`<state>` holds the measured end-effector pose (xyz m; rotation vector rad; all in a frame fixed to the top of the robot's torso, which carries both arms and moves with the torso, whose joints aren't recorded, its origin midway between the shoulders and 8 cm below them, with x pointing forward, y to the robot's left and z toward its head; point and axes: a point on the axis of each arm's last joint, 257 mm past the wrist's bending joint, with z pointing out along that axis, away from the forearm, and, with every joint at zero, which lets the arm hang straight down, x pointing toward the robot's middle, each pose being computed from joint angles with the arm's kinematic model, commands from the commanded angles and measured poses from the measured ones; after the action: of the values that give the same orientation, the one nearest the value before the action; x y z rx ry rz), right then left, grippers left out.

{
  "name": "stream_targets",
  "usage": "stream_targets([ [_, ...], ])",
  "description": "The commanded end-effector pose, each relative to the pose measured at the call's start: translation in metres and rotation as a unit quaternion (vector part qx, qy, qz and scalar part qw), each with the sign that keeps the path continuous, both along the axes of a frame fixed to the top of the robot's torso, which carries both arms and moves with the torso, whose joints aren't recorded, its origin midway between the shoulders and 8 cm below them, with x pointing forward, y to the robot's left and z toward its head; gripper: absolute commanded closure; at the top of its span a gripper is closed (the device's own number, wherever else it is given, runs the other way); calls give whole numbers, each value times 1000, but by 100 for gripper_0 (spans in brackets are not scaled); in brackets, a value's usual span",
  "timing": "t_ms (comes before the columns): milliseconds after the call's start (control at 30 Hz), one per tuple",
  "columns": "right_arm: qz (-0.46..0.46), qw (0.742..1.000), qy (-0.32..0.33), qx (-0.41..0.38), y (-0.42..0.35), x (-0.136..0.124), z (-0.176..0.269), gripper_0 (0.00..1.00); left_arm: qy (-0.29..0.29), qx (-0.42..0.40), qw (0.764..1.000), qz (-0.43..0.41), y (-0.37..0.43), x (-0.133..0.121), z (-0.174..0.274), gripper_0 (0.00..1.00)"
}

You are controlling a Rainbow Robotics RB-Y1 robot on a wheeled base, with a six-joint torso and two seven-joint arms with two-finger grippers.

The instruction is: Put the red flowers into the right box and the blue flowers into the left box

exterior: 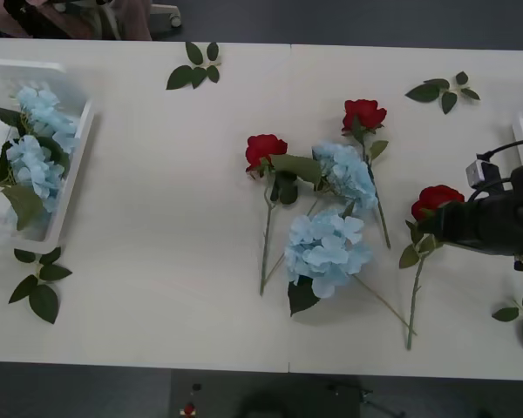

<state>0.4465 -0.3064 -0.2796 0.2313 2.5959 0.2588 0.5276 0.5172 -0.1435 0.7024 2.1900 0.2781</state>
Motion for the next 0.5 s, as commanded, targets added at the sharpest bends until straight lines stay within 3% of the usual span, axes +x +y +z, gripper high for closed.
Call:
stream_targets([
  [33, -18, 1000, -1, -5, -6, 4, -9, 18, -25, -108, 991, -75, -100, 12, 48, 35],
  [167, -10, 1000, 1, -15, -3, 5, -20, 18, -38, -200, 973, -111, -176, 24, 62, 35],
  [367, -14, 1000, 1, -10, -1, 12, -31, 21, 15, -303, 946, -117, -277, 43, 32, 34],
  [500, -5, 1000, -2, -16, 3, 12, -40, 43, 45, -324, 939, -105, -323, 51, 3, 31],
])
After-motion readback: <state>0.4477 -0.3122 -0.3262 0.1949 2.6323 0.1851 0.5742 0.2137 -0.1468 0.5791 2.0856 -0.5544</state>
